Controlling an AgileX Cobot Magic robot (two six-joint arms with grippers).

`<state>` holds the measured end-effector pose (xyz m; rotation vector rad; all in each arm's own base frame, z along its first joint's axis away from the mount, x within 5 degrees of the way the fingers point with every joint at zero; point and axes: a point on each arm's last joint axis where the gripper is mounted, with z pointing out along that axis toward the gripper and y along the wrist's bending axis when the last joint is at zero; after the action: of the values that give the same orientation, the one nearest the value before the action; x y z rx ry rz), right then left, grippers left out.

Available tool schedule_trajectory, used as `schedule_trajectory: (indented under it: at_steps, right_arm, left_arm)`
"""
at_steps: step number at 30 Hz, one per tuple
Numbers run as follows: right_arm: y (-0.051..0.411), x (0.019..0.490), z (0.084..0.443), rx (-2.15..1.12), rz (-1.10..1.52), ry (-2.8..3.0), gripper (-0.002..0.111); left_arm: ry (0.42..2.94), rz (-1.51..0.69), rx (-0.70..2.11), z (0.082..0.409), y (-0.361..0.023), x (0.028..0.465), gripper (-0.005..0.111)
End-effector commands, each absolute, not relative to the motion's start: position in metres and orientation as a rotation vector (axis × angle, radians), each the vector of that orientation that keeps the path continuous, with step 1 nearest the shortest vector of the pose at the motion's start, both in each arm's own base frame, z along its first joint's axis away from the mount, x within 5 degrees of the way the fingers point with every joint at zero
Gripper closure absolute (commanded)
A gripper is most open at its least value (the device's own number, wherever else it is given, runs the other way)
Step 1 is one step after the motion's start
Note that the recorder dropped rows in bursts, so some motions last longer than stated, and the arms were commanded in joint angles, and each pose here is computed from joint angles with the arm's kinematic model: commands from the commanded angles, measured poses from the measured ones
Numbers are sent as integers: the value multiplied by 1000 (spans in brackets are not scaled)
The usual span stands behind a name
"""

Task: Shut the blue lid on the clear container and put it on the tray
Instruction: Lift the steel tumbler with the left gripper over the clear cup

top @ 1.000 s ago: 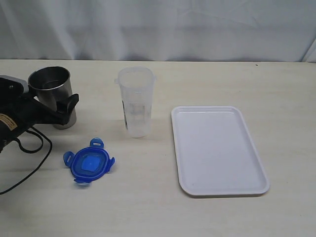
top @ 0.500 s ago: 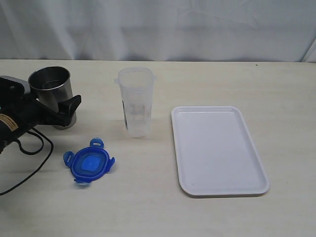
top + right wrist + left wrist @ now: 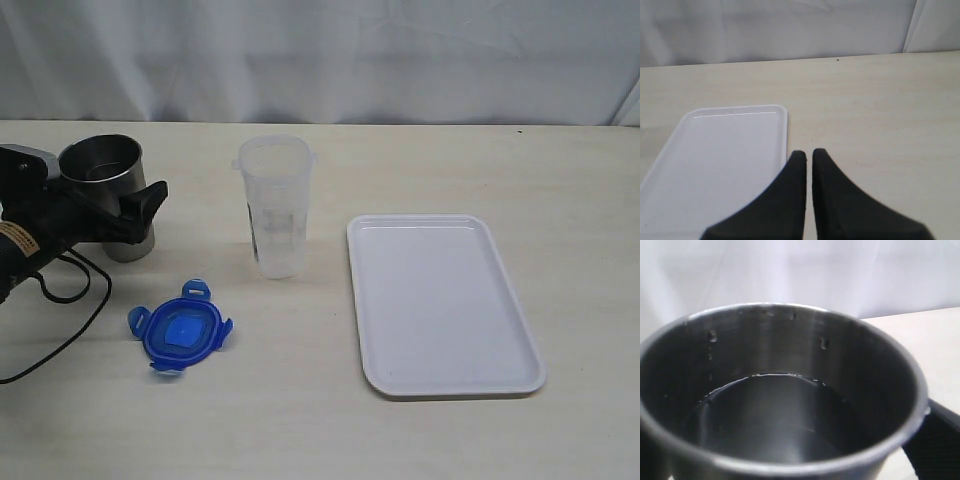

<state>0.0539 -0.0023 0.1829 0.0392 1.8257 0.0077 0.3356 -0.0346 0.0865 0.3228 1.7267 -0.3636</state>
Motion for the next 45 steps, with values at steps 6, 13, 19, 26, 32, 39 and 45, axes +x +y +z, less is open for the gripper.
schedule_trajectory:
  at_steps: [6, 13, 19, 26, 32, 39, 45]
  right_arm:
    - [-2, 54, 183, 43, 15, 1823, 104]
    - [-2, 54, 183, 43, 15, 1823, 104]
    - [-2, 54, 183, 43, 15, 1823, 104]
    - [-2, 54, 183, 43, 15, 1823, 104]
    - [-2, 54, 183, 43, 15, 1823, 104]
    - [-2, 54, 183, 43, 15, 1823, 104]
    - [-2, 54, 183, 43, 15, 1823, 104]
  left_arm:
    - [1718, -377, 321, 87, -36, 337, 4]
    - [1717, -370, 320, 87, -35, 337, 4]
    - [1717, -369, 318, 87, -35, 337, 8]
    - [1717, -370, 320, 87, -35, 337, 50]
    - [1718, -373, 318, 87, -35, 337, 65]
    - [1718, -415, 361, 87, -40, 335, 107]
    - [1732, -450, 300, 87, -39, 335, 107]
